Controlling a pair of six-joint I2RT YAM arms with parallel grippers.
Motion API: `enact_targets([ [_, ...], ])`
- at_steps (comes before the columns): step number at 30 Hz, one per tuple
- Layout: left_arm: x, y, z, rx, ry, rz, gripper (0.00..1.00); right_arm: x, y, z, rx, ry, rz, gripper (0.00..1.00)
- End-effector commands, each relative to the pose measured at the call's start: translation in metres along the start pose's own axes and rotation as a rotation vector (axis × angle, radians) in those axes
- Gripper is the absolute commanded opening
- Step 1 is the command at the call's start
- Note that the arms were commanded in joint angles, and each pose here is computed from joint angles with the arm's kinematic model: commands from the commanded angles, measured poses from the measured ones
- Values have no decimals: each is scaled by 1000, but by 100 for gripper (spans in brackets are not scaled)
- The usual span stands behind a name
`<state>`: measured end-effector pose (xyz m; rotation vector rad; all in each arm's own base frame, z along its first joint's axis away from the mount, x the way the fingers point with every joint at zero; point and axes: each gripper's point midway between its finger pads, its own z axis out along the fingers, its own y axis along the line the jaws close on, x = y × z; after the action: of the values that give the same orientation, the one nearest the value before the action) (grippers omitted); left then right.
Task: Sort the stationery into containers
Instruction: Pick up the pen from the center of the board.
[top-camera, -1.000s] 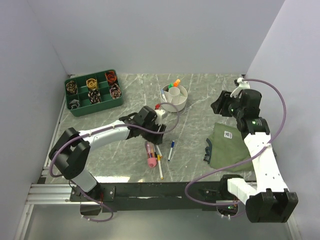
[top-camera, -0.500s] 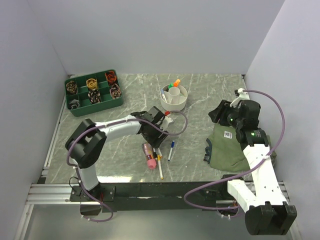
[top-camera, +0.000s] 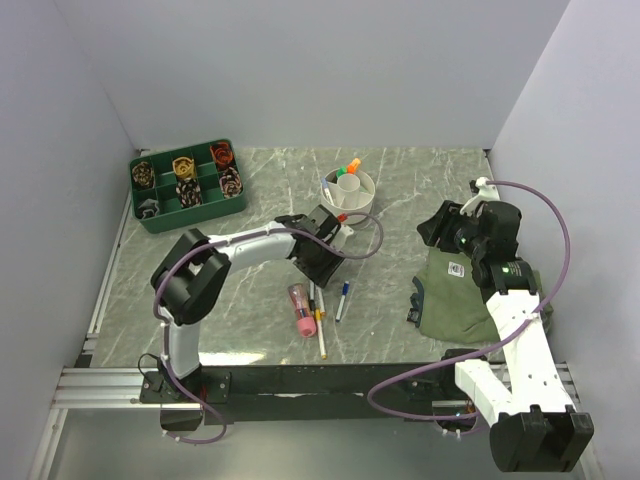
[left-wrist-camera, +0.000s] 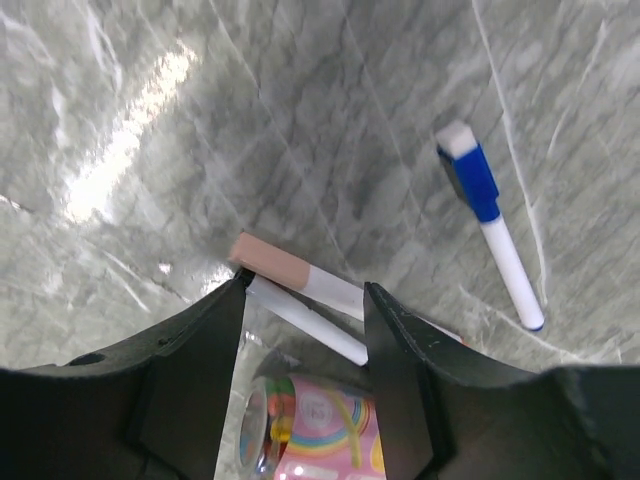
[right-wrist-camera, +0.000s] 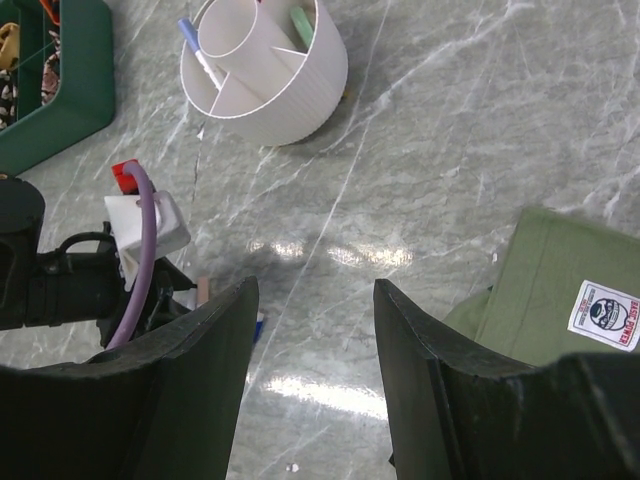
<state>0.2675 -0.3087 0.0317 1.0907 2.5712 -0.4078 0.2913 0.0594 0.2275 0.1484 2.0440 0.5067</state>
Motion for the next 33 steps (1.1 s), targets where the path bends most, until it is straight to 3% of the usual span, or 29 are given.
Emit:
enact_targets([
  [1, -6, -3, 6, 20, 5, -15, 56, -9, 2, 1, -4, -35, -24, 58],
  [13, -21, 0, 23, 12, 21, -10, 52, -8, 0, 4, -5, -26, -30, 58],
  [18, -9, 0, 23, 17, 43, -12, 44, -8, 0, 4, -2, -27, -33, 58],
  [26, 9, 7, 19, -41, 60, -39, 52, -10, 0, 5, -4, -24, -35, 58],
  [31, 16, 9, 21, -71, 80, -67, 50, -11, 0, 6, -3, -25, -41, 58],
  [33, 19, 6, 23, -56, 90, -67, 45, -11, -1, 6, 0, -27, -44, 58],
])
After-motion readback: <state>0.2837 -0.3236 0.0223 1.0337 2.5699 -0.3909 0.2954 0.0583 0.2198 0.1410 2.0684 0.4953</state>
